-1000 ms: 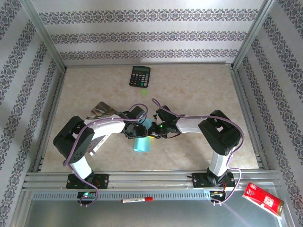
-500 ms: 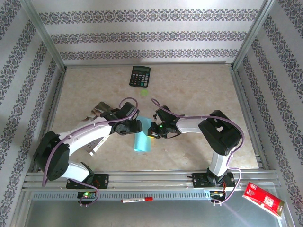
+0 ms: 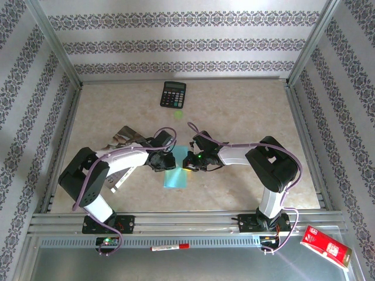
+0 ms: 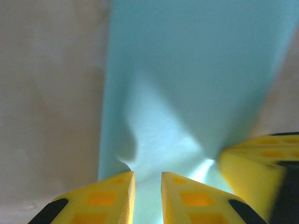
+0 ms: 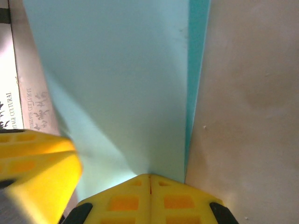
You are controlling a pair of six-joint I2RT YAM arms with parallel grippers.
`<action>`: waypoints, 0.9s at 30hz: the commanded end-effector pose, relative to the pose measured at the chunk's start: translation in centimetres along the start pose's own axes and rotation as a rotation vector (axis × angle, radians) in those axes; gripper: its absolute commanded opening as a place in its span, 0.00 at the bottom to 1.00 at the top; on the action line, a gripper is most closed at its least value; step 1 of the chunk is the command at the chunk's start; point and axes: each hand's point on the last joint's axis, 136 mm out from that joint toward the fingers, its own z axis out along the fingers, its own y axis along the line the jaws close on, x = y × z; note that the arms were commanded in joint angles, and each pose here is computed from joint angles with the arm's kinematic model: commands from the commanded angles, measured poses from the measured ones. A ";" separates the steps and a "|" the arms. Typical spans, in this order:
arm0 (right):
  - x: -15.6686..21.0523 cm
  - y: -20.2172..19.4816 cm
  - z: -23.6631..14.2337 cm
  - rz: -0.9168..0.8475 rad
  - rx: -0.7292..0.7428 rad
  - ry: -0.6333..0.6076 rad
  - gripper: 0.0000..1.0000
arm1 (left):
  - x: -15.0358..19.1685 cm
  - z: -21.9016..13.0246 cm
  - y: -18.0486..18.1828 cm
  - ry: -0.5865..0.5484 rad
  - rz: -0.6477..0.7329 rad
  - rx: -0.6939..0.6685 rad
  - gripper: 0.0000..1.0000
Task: Fold a paper plane with a square sheet of paper (pick it up from the middle)
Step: First fold in half a square sheet of paper at the center of the table.
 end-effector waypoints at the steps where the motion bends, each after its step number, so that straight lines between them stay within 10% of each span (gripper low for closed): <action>1: 3.5 -10.3 1.5 0.112 0.348 0.063 0.00 | 0.4 1.1 2.0 0.016 -0.007 -0.049 0.22; 12: 3.5 -10.5 1.3 0.107 0.357 0.067 0.00 | -3.4 -3.9 -3.0 -0.086 0.011 0.209 0.28; 27: 3.7 -11.0 0.9 0.113 0.377 0.063 0.00 | -6.0 0.9 -1.7 -0.023 -0.042 0.240 0.28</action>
